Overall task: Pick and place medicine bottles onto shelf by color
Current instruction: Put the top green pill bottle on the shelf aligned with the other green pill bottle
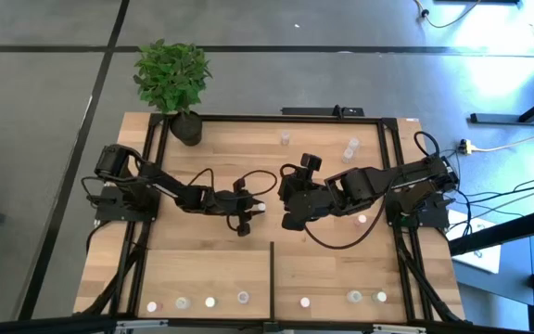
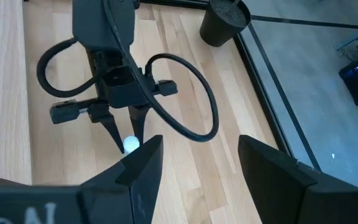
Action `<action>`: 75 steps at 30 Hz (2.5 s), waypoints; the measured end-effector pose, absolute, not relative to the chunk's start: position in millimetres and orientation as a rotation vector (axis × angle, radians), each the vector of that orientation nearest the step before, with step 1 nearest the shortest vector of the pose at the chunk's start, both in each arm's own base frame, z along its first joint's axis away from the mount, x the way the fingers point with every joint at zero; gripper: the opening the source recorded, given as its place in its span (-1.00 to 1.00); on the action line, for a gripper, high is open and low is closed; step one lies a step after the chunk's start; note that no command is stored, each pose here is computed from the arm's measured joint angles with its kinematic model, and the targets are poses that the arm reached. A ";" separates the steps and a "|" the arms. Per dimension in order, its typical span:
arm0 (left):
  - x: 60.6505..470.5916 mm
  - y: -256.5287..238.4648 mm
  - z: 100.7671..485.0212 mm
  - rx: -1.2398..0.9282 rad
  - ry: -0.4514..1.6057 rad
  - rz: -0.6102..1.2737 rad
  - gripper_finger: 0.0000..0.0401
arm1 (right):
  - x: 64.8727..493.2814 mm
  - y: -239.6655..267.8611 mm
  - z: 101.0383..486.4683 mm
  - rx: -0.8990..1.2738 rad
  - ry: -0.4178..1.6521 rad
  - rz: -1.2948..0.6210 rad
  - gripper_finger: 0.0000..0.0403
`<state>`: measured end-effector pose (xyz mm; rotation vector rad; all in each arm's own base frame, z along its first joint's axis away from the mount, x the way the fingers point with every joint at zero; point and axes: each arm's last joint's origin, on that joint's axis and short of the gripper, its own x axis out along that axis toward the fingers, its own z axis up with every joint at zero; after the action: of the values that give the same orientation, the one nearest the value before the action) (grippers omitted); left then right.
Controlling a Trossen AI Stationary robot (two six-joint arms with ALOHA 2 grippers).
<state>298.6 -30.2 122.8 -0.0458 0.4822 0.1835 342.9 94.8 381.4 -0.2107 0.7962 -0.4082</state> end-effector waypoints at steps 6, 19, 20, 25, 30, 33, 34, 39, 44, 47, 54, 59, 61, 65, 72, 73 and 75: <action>292.5 -37.7 135.9 -0.028 0.478 0.194 -0.48 | 342.9 94.8 381.4 -0.211 0.796 -0.409 0.05; 263.4 -69.8 175.7 -0.021 0.451 0.196 -0.48 | 343.4 95.0 381.8 -0.207 0.790 -0.408 0.05; 260.7 -73.0 177.9 -0.018 0.452 0.190 -0.48 | 343.4 95.1 381.8 -0.207 0.790 -0.408 0.05; 250.2 -87.0 187.8 0.000 0.422 0.176 -0.48 | 343.4 95.0 381.8 -0.207 0.789 -0.408 0.05; 239.8 -99.6 192.5 -0.004 0.416 0.169 -0.48 | 343.4 95.0 381.8 -0.207 0.789 -0.408 0.05; 233.2 -107.6 192.4 -0.002 0.435 0.137 -0.48 | 343.4 95.1 381.8 -0.207 0.789 -0.408 0.05; 231.4 -110.1 193.4 -0.007 0.432 0.127 -0.48 | 343.4 95.0 381.8 -0.207 0.789 -0.408 0.05; 220.9 -121.9 198.3 -0.002 0.429 0.068 -0.48 | 343.4 95.0 381.8 -0.206 0.789 -0.408 0.05; 213.1 -132.6 198.8 0.013 0.435 0.016 -0.48 | 343.4 95.0 381.8 -0.207 0.789 -0.408 0.05; 208.2 -140.1 198.6 0.020 0.437 -0.022 -0.48 | 343.4 95.0 381.8 -0.207 0.789 -0.408 0.05; 197.5 -152.0 208.3 -0.012 0.411 -0.085 -0.48 | 343.4 95.1 381.8 -0.207 0.789 -0.408 0.05; 191.1 -159.5 218.3 -0.004 0.413 -0.125 -0.48 | 343.4 95.1 381.8 -0.207 0.789 -0.408 0.05; 188.6 -164.5 222.1 0.002 0.419 -0.151 -0.48 | 343.4 95.0 381.8 -0.207 0.789 -0.408 0.05; 181.0 -174.5 225.2 0.016 0.417 -0.204 -0.48 | 343.4 95.1 381.8 -0.207 0.789 -0.408 0.05; 169.8 -185.1 224.7 0.004 0.424 -0.258 -0.48 | 343.5 95.1 381.9 -0.206 0.788 -0.408 0.05; 168.6 -185.8 224.4 -0.001 0.427 -0.256 -0.48 | 343.5 95.1 381.9 -0.206 0.788 -0.408 0.05; 166.1 -186.0 222.2 -0.008 0.446 -0.237 -0.48 | 343.5 95.0 381.9 -0.206 0.788 -0.408 0.05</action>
<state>166.1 -186.0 222.2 -0.0077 0.4460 -0.2375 343.5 95.0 381.9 -0.2061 0.7879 -0.4082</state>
